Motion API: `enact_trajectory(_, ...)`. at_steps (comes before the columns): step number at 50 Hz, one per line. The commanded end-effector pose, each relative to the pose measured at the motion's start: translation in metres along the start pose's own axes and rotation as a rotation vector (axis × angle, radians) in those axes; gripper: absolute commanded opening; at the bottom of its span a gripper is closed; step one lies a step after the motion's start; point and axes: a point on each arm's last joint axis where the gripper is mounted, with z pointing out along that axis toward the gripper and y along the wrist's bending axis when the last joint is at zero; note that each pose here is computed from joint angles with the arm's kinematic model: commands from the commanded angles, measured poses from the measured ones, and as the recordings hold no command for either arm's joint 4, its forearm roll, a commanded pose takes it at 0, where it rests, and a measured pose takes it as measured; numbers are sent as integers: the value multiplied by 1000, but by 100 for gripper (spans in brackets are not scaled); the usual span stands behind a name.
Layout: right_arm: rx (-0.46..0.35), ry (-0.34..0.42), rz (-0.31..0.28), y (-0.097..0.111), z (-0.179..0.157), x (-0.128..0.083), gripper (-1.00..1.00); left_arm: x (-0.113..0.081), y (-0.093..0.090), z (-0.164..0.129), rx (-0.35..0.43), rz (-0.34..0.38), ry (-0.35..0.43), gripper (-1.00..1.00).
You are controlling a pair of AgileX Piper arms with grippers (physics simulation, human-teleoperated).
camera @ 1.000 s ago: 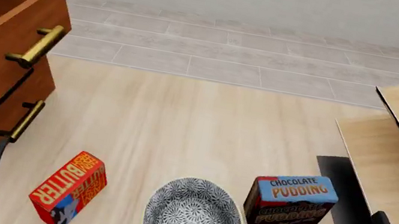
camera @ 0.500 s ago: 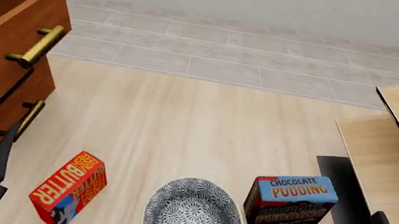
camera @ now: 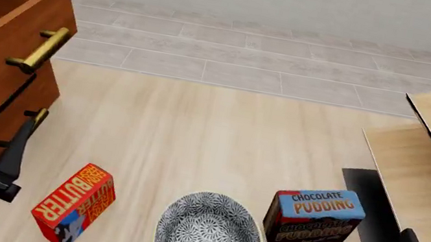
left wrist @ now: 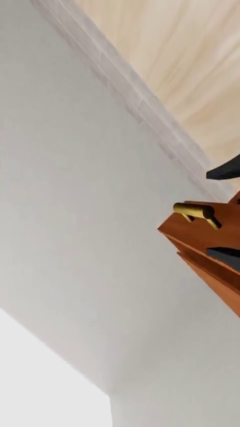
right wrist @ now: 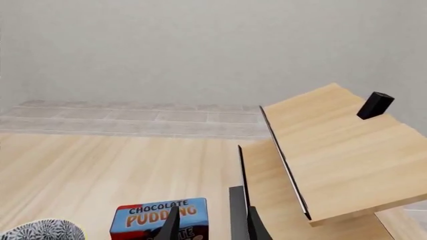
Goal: Close the top drawer of the cabinet.
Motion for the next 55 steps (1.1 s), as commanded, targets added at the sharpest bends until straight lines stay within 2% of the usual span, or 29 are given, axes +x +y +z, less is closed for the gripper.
enact_trajectory(1, -4, -1, -1, 0, 0, 0, 100, -1, 1, 9, -3, 28, -5, 100)
enact_trajectory(10, -4, -3, 0, 0, 0, 0, 100, -5, 7, 17, -16, 38, -2, 100)
enact_trajectory(55, -8, -6, -2, 0, 0, 0, 100, 2, -1, 53, -24, 136, -15, 100)
